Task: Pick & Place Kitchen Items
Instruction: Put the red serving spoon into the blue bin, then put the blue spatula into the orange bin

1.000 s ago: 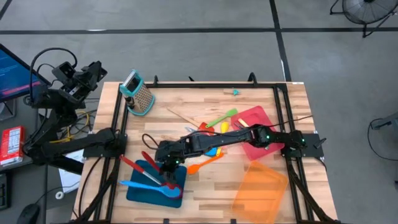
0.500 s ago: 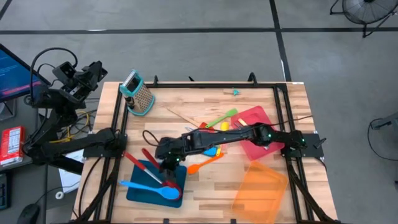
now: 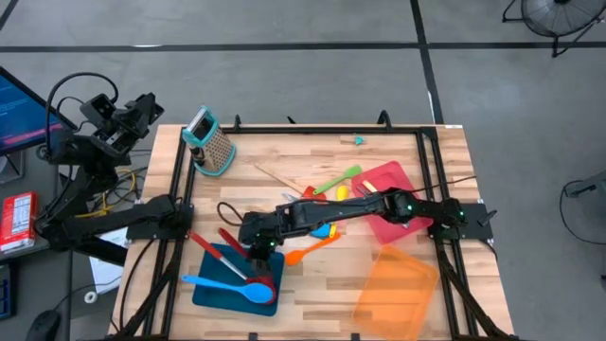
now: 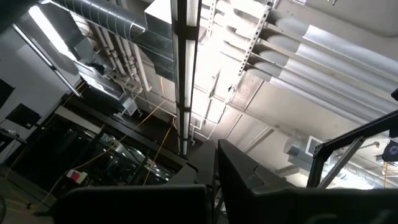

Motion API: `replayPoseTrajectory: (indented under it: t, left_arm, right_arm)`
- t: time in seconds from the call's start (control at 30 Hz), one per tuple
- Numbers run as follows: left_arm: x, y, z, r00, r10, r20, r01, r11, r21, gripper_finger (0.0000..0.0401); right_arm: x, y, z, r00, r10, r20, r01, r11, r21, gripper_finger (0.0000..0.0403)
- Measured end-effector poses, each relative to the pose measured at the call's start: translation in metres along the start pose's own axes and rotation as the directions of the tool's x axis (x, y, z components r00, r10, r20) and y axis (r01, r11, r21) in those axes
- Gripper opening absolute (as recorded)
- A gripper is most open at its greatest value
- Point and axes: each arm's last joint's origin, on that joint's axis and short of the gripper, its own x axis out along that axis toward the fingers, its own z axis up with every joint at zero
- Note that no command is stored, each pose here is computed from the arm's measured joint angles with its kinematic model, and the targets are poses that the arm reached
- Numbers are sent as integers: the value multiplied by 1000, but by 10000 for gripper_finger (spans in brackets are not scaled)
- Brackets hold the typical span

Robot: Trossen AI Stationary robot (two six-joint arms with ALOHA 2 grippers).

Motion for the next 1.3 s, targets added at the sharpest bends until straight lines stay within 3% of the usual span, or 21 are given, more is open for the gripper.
replayPoseTrajectory:
  t: [0.37,0.57,0.77,1.17,1.3]
  left_arm:
    - [0,0,0,1000,0,0,0,1000,0,1]
    - [0,0,0,1000,0,0,0,1000,0,1]
    - [0,0,0,1000,0,0,0,1000,0,1]
    - [0,0,0,1000,-1,-9,1,1000,0,1]
    - [-1,6,-10,990,21,-143,-24,1000,-16,1]
  right_arm:
    - [15,2,-11,998,42,-52,-43,999,0,31]
    - [14,-5,-7,999,32,-32,-32,999,3,64]
    - [17,-4,-10,999,41,-30,-42,997,-62,83]
    - [19,5,-13,997,61,-40,-65,994,-93,207]
    - [-5,10,-6,996,43,-74,-49,995,-90,227]
